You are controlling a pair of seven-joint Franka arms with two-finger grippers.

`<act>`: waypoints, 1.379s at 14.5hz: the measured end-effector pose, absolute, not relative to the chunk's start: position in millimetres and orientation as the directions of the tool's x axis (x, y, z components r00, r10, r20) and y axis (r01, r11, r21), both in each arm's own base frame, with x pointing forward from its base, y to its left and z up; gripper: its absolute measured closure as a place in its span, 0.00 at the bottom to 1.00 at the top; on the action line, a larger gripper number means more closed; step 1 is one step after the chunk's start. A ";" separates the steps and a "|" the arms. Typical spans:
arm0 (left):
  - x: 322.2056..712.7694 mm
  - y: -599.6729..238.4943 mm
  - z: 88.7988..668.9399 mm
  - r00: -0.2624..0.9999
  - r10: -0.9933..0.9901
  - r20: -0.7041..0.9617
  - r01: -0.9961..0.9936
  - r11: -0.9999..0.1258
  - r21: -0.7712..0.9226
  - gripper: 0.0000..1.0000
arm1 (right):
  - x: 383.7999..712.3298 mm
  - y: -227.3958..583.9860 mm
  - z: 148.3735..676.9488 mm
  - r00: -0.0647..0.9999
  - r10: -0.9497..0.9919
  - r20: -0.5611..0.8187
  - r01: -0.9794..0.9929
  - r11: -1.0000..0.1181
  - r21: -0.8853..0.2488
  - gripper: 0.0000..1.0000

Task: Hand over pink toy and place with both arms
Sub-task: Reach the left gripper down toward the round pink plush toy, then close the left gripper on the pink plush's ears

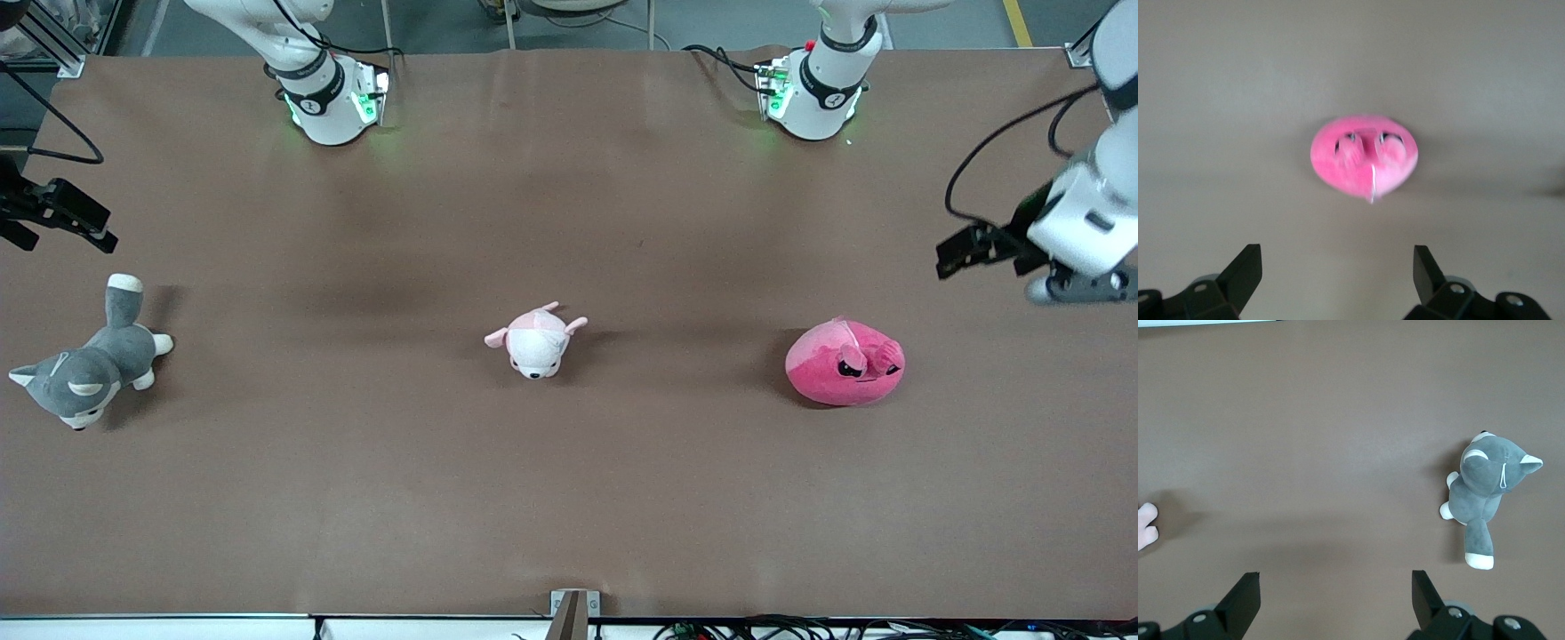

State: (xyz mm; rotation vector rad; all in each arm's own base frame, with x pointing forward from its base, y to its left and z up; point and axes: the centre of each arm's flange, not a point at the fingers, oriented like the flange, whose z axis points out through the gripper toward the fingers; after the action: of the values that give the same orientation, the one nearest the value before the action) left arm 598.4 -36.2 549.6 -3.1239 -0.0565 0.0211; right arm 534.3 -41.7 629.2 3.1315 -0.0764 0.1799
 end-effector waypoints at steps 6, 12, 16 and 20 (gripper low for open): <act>645.6 -11.8 468.3 0.990 0.143 -0.013 0.144 -0.988 0.058 0.00 | 534.4 -40.9 628.6 0.992 -0.047 0.113 -0.048 -0.999 0.001 0.00; 646.5 -10.1 414.0 0.977 0.210 -0.029 0.211 -0.975 0.068 0.00 | 535.4 -40.0 624.8 0.993 -0.045 0.106 -0.046 -0.999 0.001 0.00; 635.0 -10.1 376.7 0.972 0.229 -0.052 0.232 -0.971 0.061 0.00 | 536.0 -40.0 622.9 0.994 -0.045 0.102 -0.045 -0.999 0.001 0.00; 628.3 -10.4 363.9 0.970 0.229 -0.078 0.234 -0.971 0.055 0.07 | 536.9 -39.9 621.0 0.994 -0.045 0.098 -0.045 -0.999 0.001 0.00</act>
State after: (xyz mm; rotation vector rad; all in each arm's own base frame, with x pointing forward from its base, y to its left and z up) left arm 628.3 -10.4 363.9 -3.1812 -0.3739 0.1148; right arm 536.9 -39.9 621.0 3.1339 -0.0708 0.1546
